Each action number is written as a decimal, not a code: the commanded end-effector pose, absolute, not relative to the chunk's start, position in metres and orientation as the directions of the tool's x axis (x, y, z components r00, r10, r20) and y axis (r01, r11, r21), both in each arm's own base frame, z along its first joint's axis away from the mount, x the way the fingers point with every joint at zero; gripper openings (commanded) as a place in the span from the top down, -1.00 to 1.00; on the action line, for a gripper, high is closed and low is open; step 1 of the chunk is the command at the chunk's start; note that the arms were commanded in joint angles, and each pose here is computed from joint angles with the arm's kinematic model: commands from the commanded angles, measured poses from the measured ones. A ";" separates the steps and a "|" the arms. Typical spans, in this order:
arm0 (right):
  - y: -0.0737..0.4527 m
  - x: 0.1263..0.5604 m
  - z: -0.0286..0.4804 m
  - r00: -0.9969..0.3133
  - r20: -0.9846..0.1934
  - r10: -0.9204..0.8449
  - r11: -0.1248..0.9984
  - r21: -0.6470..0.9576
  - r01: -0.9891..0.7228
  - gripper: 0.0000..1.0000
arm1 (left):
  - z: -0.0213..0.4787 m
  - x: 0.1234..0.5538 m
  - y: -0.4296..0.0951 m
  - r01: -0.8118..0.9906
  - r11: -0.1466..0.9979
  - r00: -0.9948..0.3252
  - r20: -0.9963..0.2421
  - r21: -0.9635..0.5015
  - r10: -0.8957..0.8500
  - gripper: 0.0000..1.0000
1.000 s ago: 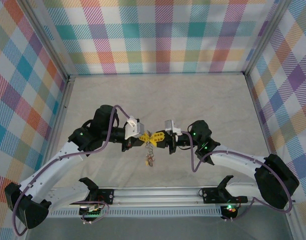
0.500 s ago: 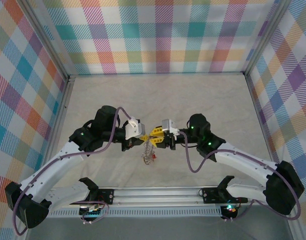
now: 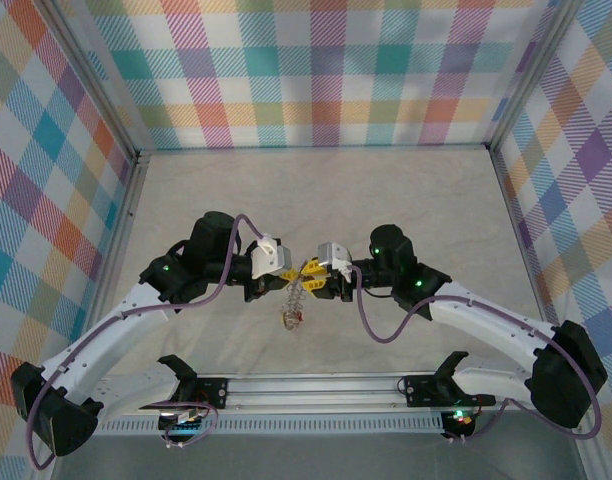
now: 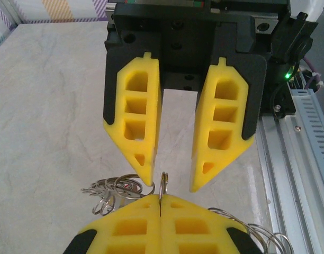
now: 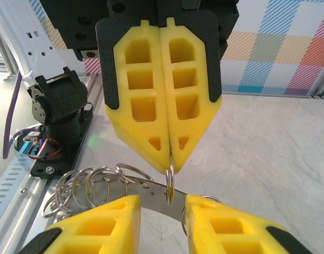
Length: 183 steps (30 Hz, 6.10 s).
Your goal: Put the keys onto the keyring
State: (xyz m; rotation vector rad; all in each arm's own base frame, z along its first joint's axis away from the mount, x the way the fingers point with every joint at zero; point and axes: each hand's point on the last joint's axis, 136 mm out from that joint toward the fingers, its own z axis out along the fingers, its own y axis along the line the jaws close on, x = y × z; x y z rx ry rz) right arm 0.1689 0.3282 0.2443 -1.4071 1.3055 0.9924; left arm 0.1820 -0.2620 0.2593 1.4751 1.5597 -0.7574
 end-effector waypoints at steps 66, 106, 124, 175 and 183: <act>0.307 0.151 0.262 0.216 -0.953 -0.214 -0.006 -0.220 -0.975 0.07 | 0.271 0.190 -0.258 0.915 0.149 0.283 -0.861 0.374 0.422 1.00; 0.338 0.288 0.065 -0.953 -0.027 0.301 0.864 0.431 0.260 -0.05 | 0.234 0.258 -0.136 0.729 0.684 -0.328 -0.863 0.028 0.385 1.00; 0.354 0.295 0.033 -0.884 -0.021 0.466 0.835 0.342 0.432 0.27 | 0.246 0.255 -0.126 0.659 0.752 -0.315 -0.897 0.027 0.309 1.00; 0.345 0.293 0.120 -0.654 -0.739 -0.162 0.862 0.216 -0.458 1.00 | 0.250 0.233 -0.192 0.890 0.455 -0.213 -0.917 -0.039 0.337 1.00; 0.321 0.247 0.166 -0.362 -0.898 -0.251 0.640 0.127 -0.758 1.00 | 0.247 0.229 -0.208 0.915 0.402 -0.197 -0.911 -0.039 0.362 1.00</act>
